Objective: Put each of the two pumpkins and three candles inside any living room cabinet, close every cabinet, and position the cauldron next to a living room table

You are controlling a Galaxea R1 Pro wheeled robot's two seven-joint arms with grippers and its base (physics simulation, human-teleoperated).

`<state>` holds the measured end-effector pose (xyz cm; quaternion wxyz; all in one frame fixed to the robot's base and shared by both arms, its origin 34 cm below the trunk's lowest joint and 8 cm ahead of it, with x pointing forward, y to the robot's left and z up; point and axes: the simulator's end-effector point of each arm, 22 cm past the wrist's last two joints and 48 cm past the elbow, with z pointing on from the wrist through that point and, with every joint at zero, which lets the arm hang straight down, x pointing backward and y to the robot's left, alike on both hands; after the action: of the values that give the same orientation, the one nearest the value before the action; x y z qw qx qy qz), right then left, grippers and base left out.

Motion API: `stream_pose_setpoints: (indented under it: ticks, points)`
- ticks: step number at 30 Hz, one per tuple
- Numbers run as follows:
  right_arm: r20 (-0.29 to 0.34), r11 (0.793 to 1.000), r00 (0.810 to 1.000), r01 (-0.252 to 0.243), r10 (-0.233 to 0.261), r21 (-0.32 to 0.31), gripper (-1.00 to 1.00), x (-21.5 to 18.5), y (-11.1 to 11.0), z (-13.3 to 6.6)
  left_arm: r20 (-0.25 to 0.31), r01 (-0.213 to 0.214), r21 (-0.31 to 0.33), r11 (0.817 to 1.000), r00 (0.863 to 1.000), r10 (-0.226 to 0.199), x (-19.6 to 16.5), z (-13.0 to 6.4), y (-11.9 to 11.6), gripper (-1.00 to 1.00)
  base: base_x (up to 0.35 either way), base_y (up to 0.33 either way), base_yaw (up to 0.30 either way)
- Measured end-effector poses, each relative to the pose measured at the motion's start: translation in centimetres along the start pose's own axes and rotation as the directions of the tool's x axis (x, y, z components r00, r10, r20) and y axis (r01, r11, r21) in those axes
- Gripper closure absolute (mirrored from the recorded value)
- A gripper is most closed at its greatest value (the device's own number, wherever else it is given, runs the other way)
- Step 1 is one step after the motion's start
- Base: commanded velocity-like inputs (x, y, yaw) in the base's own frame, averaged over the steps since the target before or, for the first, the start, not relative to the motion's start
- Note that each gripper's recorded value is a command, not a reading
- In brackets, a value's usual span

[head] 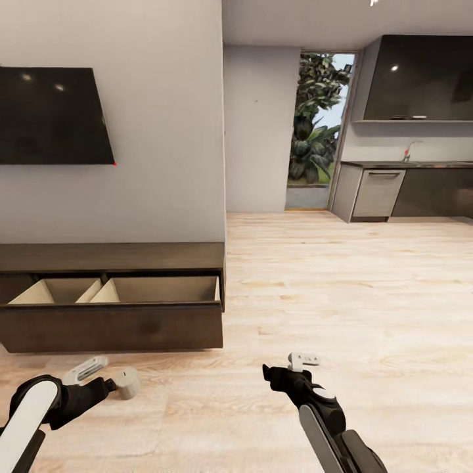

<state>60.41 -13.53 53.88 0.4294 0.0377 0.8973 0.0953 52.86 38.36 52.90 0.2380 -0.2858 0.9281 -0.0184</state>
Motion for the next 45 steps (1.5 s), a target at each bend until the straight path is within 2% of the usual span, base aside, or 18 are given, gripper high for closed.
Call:
stream_pose_setpoints:
  ticks: [6,8,12,16,20,29,35,45]
  points:
    - [0.033,1.000,0.999,-0.005,0.005,-0.019,-1.00,-1.3,0.7,-0.5,-0.026,0.021,0.050,0.999,0.999,-0.020,0.5,0.0,-1.0,-1.00,-0.133,0.054,0.000]
    - [0.025,1.000,1.000,-0.003,0.004,-0.020,-1.00,-1.1,0.7,-0.5,-0.029,0.024,0.057,0.998,0.999,-0.023,0.6,0.0,-1.2,-1.00,-0.041,0.003,0.000]
    - [0.028,1.000,1.000,0.001,0.000,-0.026,-1.00,-1.3,1.0,-0.6,-0.030,0.025,0.059,0.998,0.999,-0.023,0.6,-0.1,-1.2,-1.00,-0.028,-0.014,0.000]
    - [0.033,0.998,0.999,0.025,-0.023,-0.053,-1.00,-1.1,2.5,-0.8,-0.030,0.024,0.057,0.998,0.999,-0.023,0.6,0.0,-1.2,-1.00,-0.188,-0.148,0.000]
    - [0.037,0.998,0.999,0.029,-0.027,-0.059,-1.00,-1.2,2.9,-0.9,-0.030,0.024,0.057,0.998,0.999,-0.022,0.5,0.0,-1.1,-1.00,-0.240,-0.188,0.035]
    - [0.037,0.998,0.999,0.033,-0.031,-0.060,-1.00,-1.1,3.0,-0.9,-0.029,0.023,0.056,0.998,0.999,-0.022,0.5,-0.1,-1.1,-1.00,-0.061,-0.253,0.250]
    - [0.035,0.996,0.998,0.052,-0.049,-0.072,-1.00,-0.8,3.8,-1.0,-0.028,0.022,0.055,0.998,0.999,-0.021,0.5,-0.1,-1.1,-1.00,0.167,-0.102,0.273]
    - [0.035,0.996,0.998,0.056,-0.053,-0.074,-1.00,-0.8,3.9,-1.0,-0.029,0.023,0.056,0.998,0.999,-0.021,0.5,-0.1,-1.1,-1.00,0.208,-0.006,0.274]
